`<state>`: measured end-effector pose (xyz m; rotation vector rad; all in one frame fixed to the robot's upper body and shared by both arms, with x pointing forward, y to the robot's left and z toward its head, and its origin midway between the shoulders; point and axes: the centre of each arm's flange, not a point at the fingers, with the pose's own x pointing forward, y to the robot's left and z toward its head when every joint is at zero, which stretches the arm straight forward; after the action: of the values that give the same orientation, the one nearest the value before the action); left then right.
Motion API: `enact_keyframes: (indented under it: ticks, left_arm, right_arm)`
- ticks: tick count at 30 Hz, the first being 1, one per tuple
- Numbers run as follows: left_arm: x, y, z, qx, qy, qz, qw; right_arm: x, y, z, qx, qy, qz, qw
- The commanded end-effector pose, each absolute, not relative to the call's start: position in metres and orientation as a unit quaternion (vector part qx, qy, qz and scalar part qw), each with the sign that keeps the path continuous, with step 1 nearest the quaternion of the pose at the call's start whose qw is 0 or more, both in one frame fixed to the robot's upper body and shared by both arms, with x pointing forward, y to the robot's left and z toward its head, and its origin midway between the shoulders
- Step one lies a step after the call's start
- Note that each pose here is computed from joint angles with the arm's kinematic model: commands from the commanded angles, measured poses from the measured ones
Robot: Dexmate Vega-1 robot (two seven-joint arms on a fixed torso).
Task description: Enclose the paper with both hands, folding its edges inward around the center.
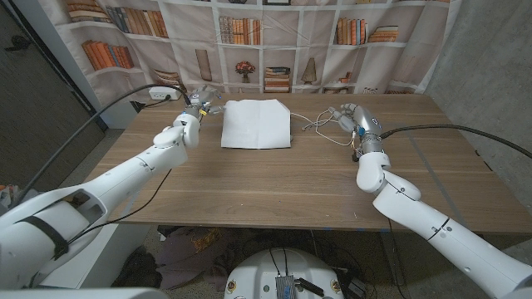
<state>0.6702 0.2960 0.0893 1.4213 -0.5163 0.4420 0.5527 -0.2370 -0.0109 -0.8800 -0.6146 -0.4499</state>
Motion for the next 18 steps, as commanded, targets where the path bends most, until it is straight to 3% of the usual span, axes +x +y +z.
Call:
enact_keyframes:
  ticks: [1,18]
  left_arm:
    - [0.662,0.302,0.092,0.64,-0.227,0.204,0.706]
    - [0.631,0.298,0.06,0.613,-0.248,0.194,0.725]
  right_arm:
    - [0.551,-0.236,-0.014,-0.414,-0.295,-0.2,0.838]
    - [0.552,-0.228,-0.018,-0.414,-0.305,-0.177,0.839]
